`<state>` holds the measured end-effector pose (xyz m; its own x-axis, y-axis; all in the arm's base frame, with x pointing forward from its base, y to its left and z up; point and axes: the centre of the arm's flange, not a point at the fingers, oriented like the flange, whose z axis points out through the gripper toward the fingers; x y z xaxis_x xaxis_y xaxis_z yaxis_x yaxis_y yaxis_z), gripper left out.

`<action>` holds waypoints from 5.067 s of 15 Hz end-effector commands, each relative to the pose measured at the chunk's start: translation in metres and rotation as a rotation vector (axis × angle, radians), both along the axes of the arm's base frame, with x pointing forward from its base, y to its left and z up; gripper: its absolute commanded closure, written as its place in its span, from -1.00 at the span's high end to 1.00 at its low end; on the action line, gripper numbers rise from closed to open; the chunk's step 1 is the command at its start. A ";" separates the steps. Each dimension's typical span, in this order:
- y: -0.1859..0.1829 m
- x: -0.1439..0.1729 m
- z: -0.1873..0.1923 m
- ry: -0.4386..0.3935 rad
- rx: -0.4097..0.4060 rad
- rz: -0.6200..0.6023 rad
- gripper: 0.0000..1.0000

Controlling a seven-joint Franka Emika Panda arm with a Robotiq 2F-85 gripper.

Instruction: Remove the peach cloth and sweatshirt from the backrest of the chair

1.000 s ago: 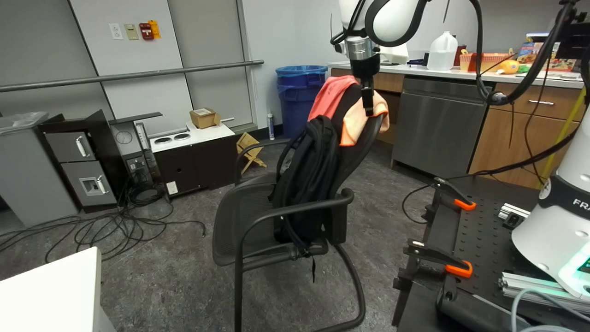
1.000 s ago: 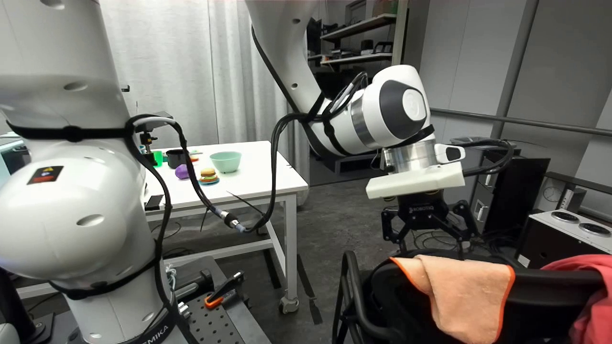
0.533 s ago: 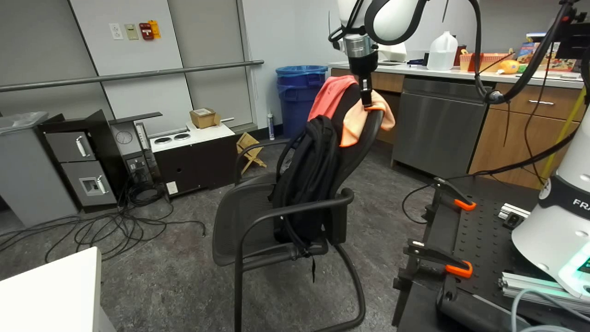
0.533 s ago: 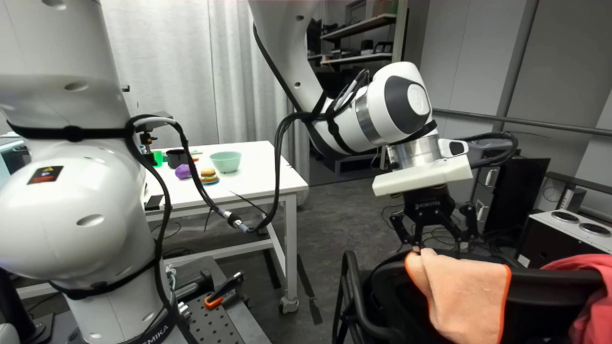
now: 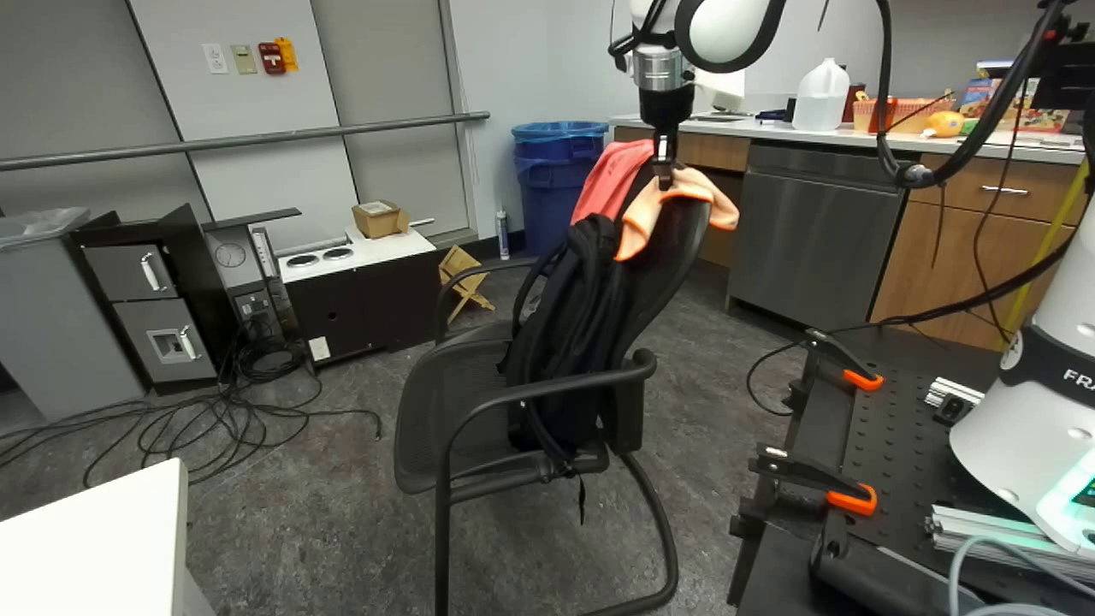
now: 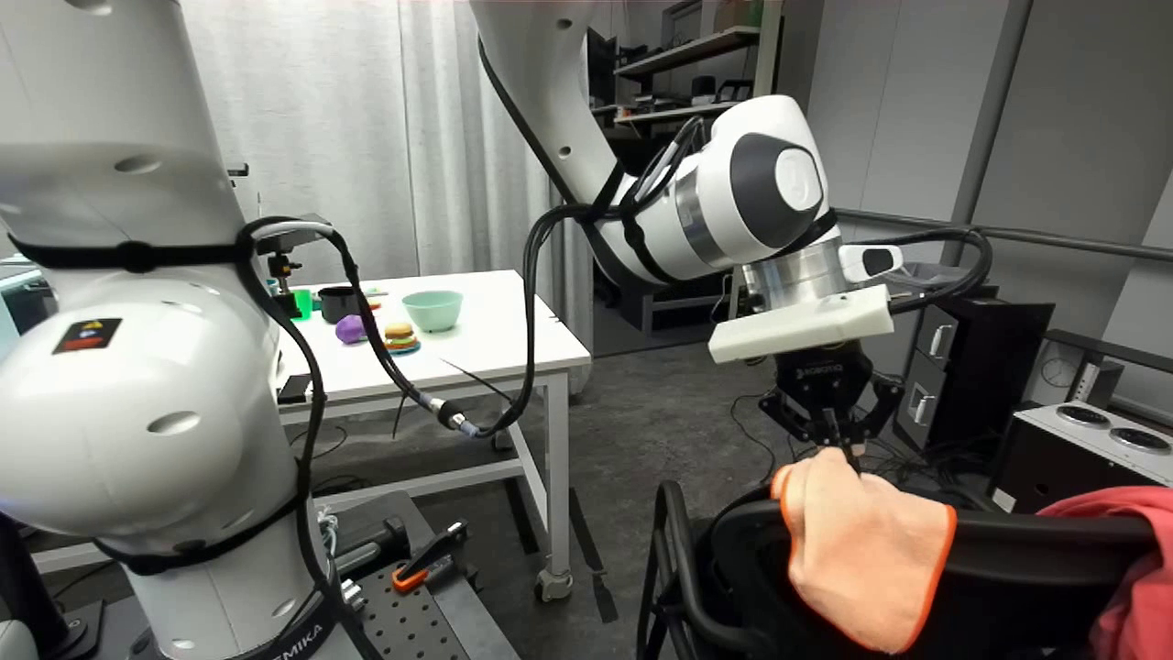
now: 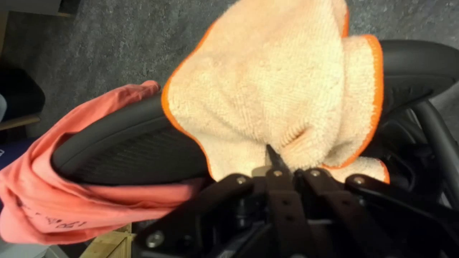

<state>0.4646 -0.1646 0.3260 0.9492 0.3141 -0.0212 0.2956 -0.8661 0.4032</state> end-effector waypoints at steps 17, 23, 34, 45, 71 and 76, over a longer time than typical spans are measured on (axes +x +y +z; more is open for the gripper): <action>0.125 0.053 0.109 -0.872 0.199 -0.081 -0.97; 0.115 0.056 0.092 -0.851 0.164 -0.140 -0.09; 0.062 0.026 0.036 -0.597 0.142 -0.207 1.00; 0.013 0.016 0.011 -0.489 0.164 -0.248 1.00; -0.086 0.151 -0.018 -0.658 -0.135 -0.355 1.00; -0.099 0.156 -0.035 -0.616 -0.223 -0.367 1.00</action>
